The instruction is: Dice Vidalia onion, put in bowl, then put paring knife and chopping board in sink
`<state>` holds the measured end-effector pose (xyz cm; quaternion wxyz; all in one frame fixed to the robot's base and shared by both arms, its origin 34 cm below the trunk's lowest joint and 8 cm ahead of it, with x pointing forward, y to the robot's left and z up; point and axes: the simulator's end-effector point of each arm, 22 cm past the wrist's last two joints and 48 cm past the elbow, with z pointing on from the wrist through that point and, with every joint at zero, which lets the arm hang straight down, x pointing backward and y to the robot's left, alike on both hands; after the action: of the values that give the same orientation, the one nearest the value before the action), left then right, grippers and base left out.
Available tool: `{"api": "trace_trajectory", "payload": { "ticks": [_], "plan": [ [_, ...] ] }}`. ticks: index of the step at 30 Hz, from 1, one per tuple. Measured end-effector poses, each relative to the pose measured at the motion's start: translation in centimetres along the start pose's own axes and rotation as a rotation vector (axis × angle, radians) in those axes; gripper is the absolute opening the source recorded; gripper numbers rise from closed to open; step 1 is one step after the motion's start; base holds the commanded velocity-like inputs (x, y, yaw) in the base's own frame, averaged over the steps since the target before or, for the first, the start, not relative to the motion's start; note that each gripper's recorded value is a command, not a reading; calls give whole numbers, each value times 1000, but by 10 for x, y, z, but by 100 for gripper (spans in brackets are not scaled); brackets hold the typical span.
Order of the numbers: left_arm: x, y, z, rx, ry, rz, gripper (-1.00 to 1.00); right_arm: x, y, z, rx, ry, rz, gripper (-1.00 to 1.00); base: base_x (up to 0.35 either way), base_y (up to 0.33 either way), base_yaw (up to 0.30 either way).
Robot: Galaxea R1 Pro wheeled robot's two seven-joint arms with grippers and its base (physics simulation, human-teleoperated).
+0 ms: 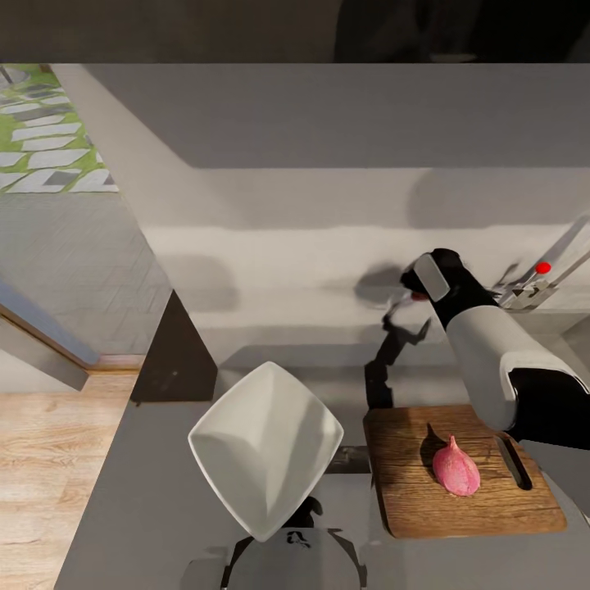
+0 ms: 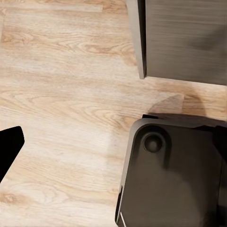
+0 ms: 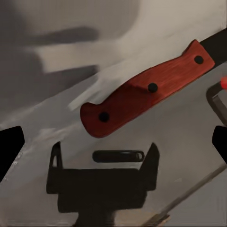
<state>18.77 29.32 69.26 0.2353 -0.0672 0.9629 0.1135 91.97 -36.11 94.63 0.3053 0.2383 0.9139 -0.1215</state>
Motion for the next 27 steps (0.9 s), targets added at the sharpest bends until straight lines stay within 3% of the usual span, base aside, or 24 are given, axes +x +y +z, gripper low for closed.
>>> {"api": "trace_trajectory", "payload": {
  "ticks": [6, 10, 15, 21, 27],
  "plan": [
    [0, 0, 0, 0, 0, 0, 100, -10, 13, -10, -64, 8, 55, 100, 0, 0, 0],
    [0, 0, 0, 1, 0, 0, 100, -13, 10, -11, -55, 4, 59, 100, 0, 0, 0],
    [0, 0, 0, 1, 0, 1, 100, -29, -15, -20, 46, -35, 84, 100, 0, 0, 0],
    [0, 0, 0, 0, 0, 0, 100, -38, -31, -27, 123, -62, 107, 100, 0, 0, 0],
    [0, 0, 0, 0, 0, 0, 100, -40, -33, -28, 134, -72, 118, 100, 0, 0, 0]
  ]
}}
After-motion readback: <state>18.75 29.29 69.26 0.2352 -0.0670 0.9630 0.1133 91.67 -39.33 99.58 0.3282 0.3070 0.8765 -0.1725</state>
